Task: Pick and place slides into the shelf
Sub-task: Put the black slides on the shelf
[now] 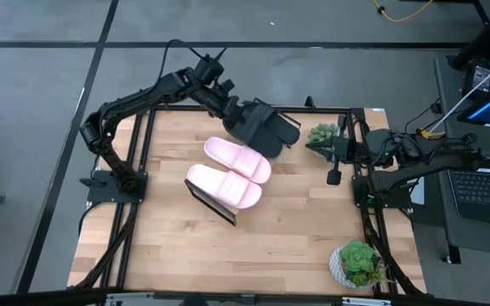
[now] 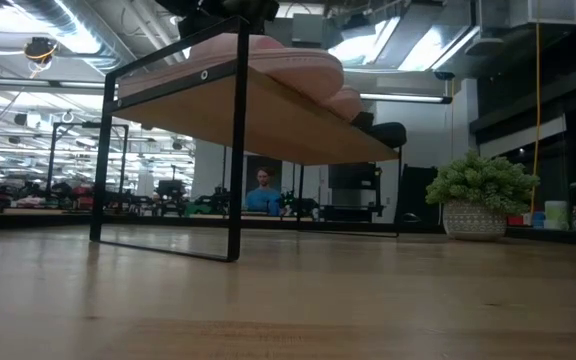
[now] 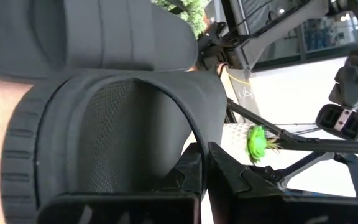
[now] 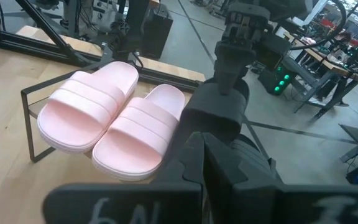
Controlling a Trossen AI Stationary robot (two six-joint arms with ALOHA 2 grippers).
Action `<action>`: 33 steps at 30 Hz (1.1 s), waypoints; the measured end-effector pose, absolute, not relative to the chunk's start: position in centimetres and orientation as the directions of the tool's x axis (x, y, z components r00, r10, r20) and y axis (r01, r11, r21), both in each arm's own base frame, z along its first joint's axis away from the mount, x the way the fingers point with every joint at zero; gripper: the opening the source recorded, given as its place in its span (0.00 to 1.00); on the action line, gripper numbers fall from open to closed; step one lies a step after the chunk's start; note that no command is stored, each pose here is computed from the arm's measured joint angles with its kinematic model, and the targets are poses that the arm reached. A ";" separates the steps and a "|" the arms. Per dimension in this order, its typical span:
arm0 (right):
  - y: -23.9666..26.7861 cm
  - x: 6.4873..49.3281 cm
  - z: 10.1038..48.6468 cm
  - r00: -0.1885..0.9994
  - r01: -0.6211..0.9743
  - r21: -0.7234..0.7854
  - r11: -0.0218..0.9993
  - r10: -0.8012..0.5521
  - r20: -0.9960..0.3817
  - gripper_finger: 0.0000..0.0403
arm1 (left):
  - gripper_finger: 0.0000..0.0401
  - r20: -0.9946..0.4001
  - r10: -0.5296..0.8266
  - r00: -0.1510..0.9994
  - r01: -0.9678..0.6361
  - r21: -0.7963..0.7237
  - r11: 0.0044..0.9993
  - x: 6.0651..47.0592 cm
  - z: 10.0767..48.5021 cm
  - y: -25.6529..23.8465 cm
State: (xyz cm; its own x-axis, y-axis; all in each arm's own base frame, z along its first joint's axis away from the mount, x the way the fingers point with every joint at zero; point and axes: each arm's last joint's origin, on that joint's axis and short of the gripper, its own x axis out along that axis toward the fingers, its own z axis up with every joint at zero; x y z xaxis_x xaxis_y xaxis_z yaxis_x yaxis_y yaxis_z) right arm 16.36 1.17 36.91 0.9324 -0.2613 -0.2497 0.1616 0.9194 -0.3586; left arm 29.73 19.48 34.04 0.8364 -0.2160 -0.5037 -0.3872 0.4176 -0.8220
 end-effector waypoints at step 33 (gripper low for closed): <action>1.2 16.4 36.9 0.933 0.169 -0.336 0.926 -0.261 -0.249 0.02 | 0.09 -0.547 -0.280 0.789 -0.446 -0.823 0.352 32.3 30.2 20.3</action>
